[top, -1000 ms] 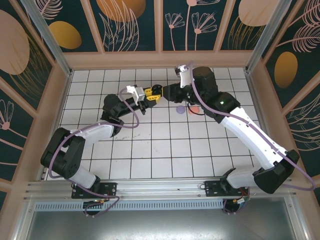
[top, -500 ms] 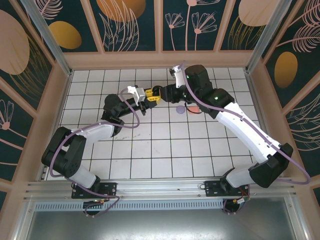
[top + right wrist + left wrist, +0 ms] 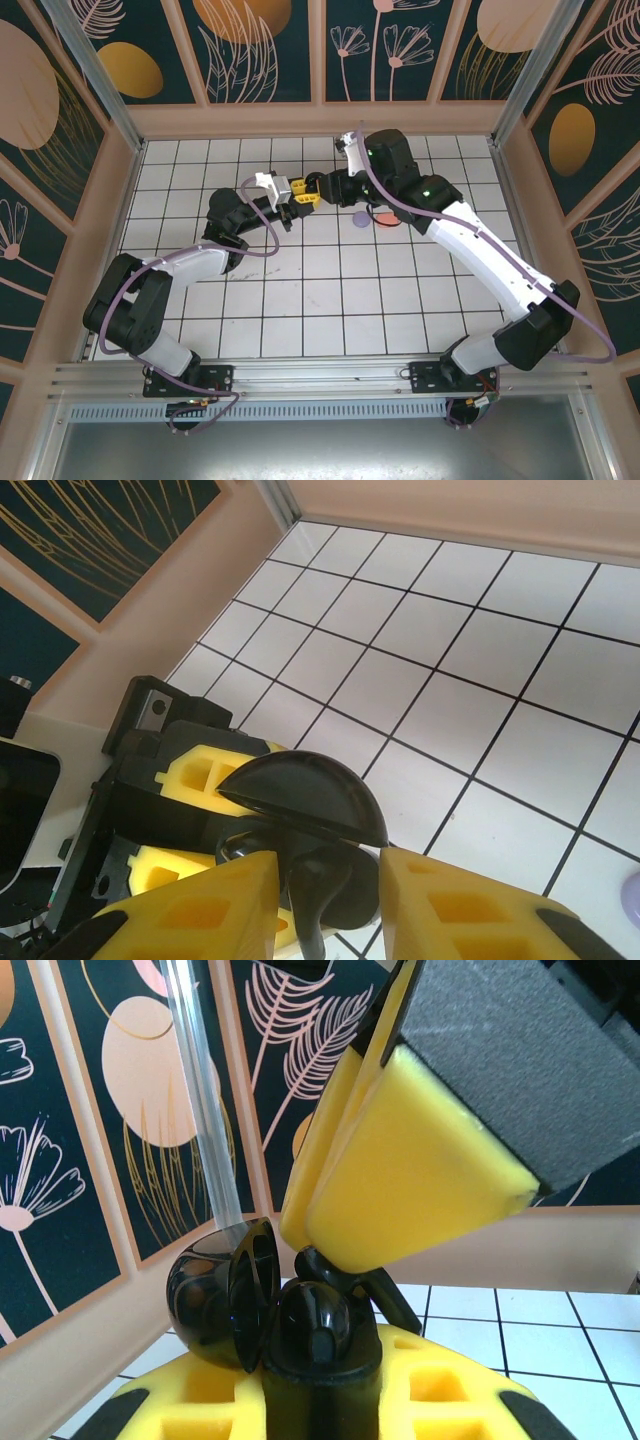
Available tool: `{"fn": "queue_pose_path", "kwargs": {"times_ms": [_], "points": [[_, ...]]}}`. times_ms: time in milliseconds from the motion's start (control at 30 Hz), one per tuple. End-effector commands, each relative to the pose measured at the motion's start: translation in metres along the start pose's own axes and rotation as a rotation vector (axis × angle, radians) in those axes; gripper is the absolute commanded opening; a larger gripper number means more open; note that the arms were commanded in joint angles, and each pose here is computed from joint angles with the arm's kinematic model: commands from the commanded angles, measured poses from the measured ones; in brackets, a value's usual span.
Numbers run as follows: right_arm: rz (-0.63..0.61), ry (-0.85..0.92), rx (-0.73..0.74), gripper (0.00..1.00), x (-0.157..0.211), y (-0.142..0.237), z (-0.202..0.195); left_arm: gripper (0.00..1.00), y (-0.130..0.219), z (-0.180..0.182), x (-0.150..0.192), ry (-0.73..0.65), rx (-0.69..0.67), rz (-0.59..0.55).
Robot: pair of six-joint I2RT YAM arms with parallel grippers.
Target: Insert wireless bluetooth earbuds into charging case
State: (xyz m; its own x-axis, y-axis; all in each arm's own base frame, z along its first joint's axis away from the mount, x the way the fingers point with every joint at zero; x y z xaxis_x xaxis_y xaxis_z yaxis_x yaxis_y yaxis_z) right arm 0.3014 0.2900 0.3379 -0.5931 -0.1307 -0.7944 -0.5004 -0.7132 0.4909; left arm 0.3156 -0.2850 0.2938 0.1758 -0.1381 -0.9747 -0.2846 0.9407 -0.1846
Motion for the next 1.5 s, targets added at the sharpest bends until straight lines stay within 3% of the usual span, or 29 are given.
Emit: {"fn": "queue_pose_path", "kwargs": {"times_ms": [0, 533, 767, 967, 1467], "points": [[-0.011, 0.025, -0.025, 0.32, -0.009, 0.0, 0.006, 0.0, -0.003, -0.002, -0.011, -0.019, 0.026, -0.028], [0.03, 0.039, -0.027, 0.22, 0.001, -0.016, 0.009, 0.0, -0.004, -0.001, -0.008, -0.01, 0.026, -0.023], [0.036, 0.042, -0.03, 0.1, 0.003, -0.021, 0.011, 0.0, -0.005, 0.001, -0.004, 0.007, 0.019, -0.013], [0.035, 0.021, -0.029, 0.05, 0.008, -0.024, 0.009, 0.0, -0.006, 0.005, 0.003, 0.024, 0.002, 0.004], [-0.074, -0.031, 0.011, 0.0, -0.006, -0.006, 0.001, 0.0, -0.006, 0.013, 0.026, 0.046, -0.048, 0.033]]}}
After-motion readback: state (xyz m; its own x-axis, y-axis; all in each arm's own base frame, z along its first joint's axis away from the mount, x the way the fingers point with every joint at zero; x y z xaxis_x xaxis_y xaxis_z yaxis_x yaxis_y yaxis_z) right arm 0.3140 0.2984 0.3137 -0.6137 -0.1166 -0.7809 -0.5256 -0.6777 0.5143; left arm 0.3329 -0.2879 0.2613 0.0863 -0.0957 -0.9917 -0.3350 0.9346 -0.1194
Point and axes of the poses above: each hand's point on the last joint's axis, 136 mm out from that joint toward the fingers, its own y axis back along the fingers, its own z axis along the line the jaws close on, x = y × z, the point moved 2 cm from there along y, back along the fingers
